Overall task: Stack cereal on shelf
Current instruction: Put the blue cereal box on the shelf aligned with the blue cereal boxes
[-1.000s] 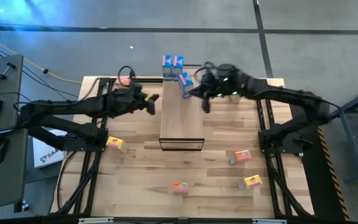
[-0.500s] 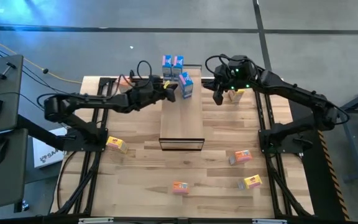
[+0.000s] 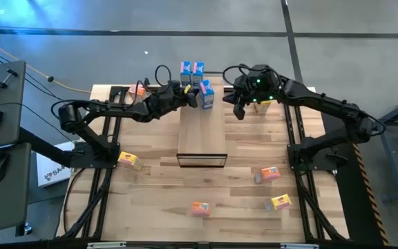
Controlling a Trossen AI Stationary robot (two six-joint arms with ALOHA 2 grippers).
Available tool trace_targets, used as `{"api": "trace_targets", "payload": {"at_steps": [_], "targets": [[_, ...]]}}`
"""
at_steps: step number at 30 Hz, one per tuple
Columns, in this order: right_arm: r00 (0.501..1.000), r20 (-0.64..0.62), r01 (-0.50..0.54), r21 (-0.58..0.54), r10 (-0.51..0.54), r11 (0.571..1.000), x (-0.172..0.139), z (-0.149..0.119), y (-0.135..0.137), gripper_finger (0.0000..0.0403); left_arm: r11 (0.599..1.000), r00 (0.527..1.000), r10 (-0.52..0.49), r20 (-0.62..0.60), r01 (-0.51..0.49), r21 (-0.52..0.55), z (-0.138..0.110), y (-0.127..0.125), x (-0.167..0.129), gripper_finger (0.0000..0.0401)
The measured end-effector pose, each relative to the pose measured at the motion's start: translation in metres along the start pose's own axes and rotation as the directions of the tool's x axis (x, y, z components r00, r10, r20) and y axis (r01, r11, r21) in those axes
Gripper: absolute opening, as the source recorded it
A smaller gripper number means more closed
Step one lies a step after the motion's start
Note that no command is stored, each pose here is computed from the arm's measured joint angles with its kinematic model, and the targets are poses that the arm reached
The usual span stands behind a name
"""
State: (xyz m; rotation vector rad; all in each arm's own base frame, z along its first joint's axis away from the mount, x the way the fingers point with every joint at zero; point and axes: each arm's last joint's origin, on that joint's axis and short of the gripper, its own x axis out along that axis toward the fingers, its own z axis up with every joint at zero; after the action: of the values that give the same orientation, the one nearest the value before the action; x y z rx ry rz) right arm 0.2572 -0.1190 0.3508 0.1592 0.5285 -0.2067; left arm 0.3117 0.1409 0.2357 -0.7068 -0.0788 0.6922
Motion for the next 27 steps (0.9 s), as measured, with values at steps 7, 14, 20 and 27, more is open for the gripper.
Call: {"api": "trace_targets", "payload": {"at_steps": [7, 14, 20, 27], "targets": [[0.998, -0.013, -0.058, -0.036, 0.057, 0.998, 0.027, -0.001, 0.015, 0.0000, 0.999, 0.999, -0.032, -0.007, 0.032, -0.017, -0.001, 0.009, 0.009, 0.0000], [1.000, 0.004, -0.024, -0.046, 0.024, 0.999, 0.051, -0.002, 0.028, 0.0000, 0.997, 0.997, -0.074, 0.003, 0.074, 0.006, 0.004, 0.002, 0.014, 0.0000], [0.998, 0.013, 0.064, -0.042, -0.064, 0.997, 0.068, -0.004, 0.026, 0.0000, 0.996, 0.996, -0.089, 0.007, 0.089, 0.031, 0.009, -0.001, 0.014, 0.0000], [0.991, -0.020, 0.130, -0.045, -0.131, 0.990, 0.081, -0.010, 0.021, 0.0000, 0.990, 0.996, -0.094, 0.014, 0.091, 0.111, 0.026, -0.011, -0.002, 0.0000]]}}
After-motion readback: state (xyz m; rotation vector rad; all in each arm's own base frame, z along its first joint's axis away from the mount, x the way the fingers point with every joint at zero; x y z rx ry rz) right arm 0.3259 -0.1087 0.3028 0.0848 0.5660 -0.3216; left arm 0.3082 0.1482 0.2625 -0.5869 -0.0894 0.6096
